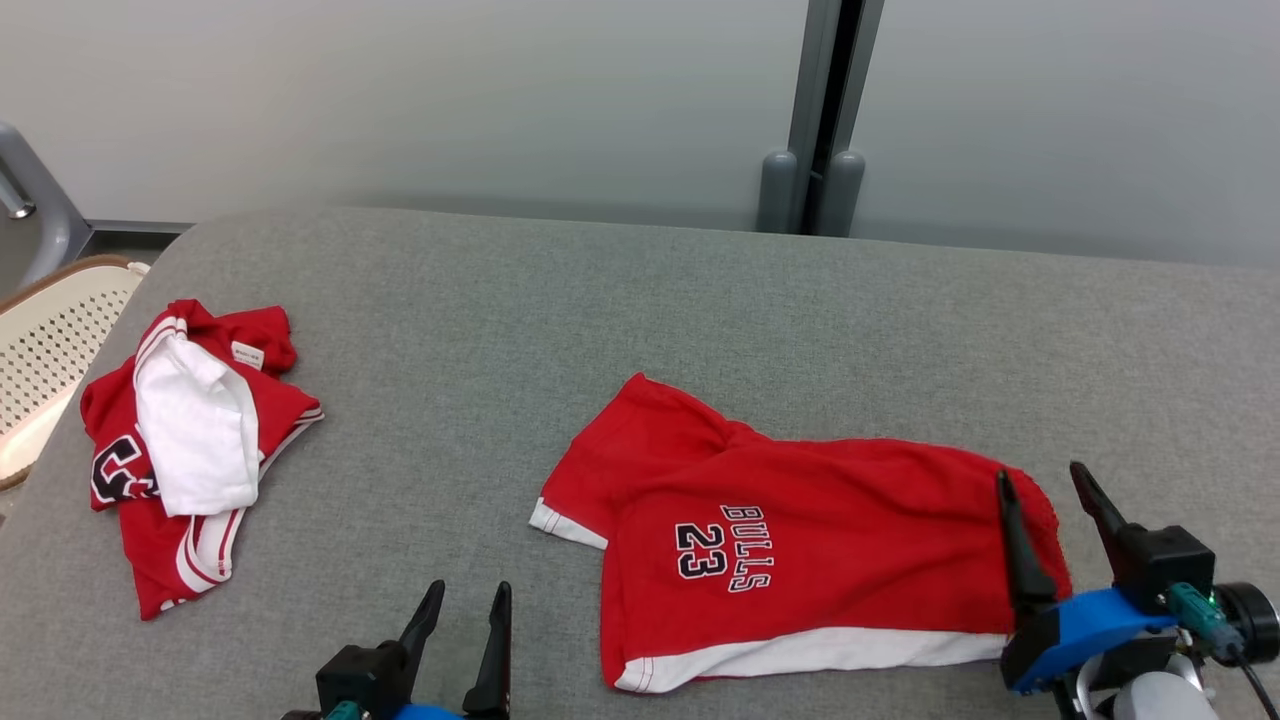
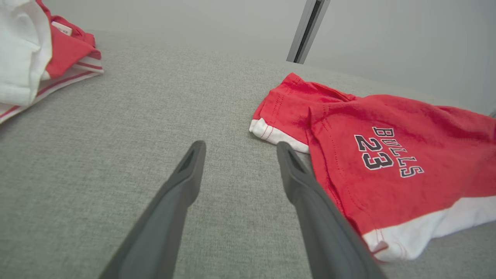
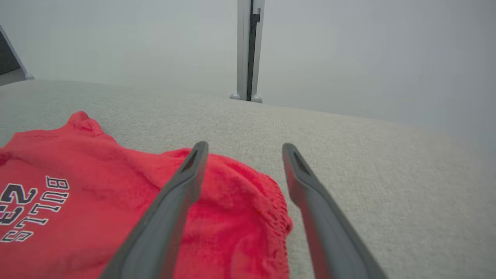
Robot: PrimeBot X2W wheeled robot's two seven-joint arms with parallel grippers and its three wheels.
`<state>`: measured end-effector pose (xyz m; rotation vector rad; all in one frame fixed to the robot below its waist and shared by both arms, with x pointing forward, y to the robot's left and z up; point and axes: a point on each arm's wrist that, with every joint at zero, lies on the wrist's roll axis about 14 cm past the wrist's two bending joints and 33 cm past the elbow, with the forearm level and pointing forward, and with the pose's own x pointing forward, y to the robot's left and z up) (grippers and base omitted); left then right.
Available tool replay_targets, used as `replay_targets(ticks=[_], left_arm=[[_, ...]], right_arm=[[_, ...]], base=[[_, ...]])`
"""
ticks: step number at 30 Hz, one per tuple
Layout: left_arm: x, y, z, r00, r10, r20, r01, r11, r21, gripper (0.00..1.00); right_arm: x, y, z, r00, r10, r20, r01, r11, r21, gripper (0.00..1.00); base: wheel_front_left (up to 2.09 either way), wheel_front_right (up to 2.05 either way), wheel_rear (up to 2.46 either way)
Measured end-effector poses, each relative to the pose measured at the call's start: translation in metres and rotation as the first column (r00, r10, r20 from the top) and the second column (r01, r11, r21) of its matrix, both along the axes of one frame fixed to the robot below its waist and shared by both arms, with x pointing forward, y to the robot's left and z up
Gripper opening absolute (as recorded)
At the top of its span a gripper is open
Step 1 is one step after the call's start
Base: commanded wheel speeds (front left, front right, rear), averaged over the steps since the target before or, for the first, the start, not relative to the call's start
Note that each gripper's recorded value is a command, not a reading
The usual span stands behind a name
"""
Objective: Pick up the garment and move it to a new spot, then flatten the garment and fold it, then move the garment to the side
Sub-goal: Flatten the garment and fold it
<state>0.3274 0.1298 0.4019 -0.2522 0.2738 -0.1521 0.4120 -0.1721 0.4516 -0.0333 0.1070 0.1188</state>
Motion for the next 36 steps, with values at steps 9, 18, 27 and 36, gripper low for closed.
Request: replay_targets(ticks=[9,18,27,36], left_arm=[[-0.006,0.003,0.005,1.0,0.003,0.02,-0.003,1.0,0.016,1.0],[-0.011,-0.002,0.01,0.999,-0.018,0.041,0.017,1.0,0.021,1.0],[-0.013,-0.005,0.01,0.999,-0.027,0.043,0.026,0.999,0.021,1.0],[-0.021,-0.041,0.004,0.992,-0.124,0.013,0.125,0.992,-0.032,1.0]], right_arm=[[-0.031,0.021,0.014,0.997,0.048,0.053,-0.048,0.999,-0.005,1.0],[-0.061,0.011,-0.006,1.0,0.0,-0.013,0.001,0.998,0.064,1.0],[-0.064,0.012,-0.006,1.0,0.002,-0.012,-0.001,0.997,0.075,1.0],[-0.064,0.011,-0.012,0.999,-0.003,-0.034,0.006,0.997,0.082,1.0]], base=[[0.0,0.0,0.0],[0.0,0.0,0.0],[0.0,0.0,0.0],[0.0,0.0,0.0]])
